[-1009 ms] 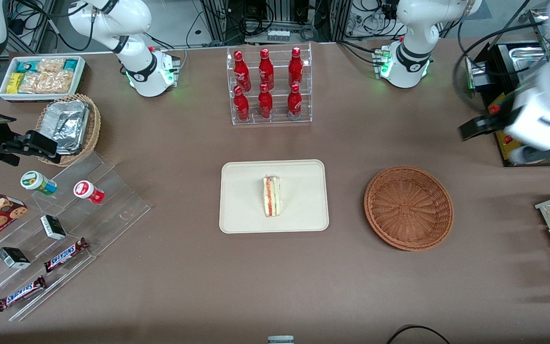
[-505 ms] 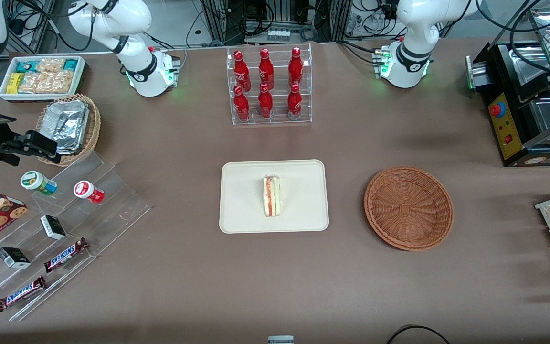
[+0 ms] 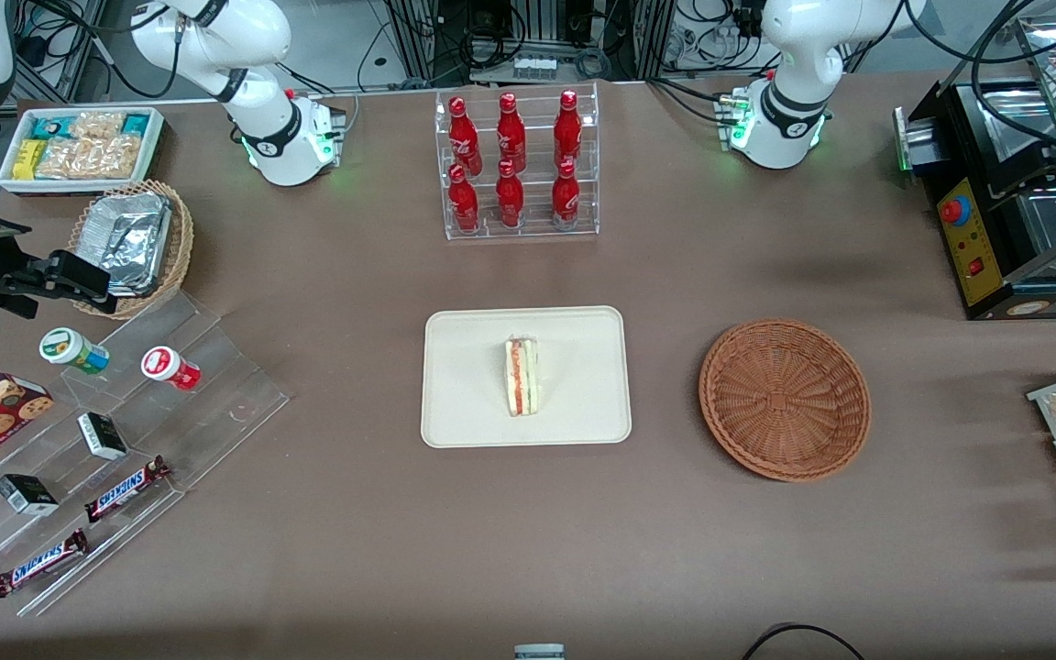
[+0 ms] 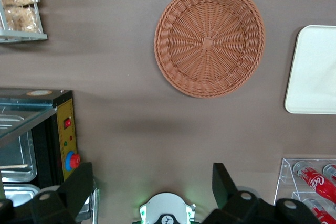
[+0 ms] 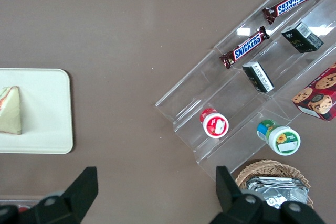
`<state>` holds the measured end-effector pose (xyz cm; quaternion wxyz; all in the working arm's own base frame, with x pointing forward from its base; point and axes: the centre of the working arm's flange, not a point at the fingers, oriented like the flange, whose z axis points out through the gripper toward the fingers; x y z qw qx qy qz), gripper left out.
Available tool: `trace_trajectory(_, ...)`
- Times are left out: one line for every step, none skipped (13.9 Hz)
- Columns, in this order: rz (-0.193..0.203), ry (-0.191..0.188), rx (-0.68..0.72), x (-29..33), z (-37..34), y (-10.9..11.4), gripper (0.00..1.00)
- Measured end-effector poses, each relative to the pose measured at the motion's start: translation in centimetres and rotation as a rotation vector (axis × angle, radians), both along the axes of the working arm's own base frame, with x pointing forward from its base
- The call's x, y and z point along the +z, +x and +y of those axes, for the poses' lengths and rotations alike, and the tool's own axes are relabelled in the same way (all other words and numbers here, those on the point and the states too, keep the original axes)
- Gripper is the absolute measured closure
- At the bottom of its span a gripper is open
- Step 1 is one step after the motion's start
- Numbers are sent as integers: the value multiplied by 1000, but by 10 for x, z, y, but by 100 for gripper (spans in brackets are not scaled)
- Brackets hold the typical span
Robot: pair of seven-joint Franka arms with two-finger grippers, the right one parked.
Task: Place sandwich from basket to tray
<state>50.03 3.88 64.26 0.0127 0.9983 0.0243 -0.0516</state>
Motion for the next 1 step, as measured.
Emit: trace_trajectory(-2,0,-3,-1,-2,5,0)
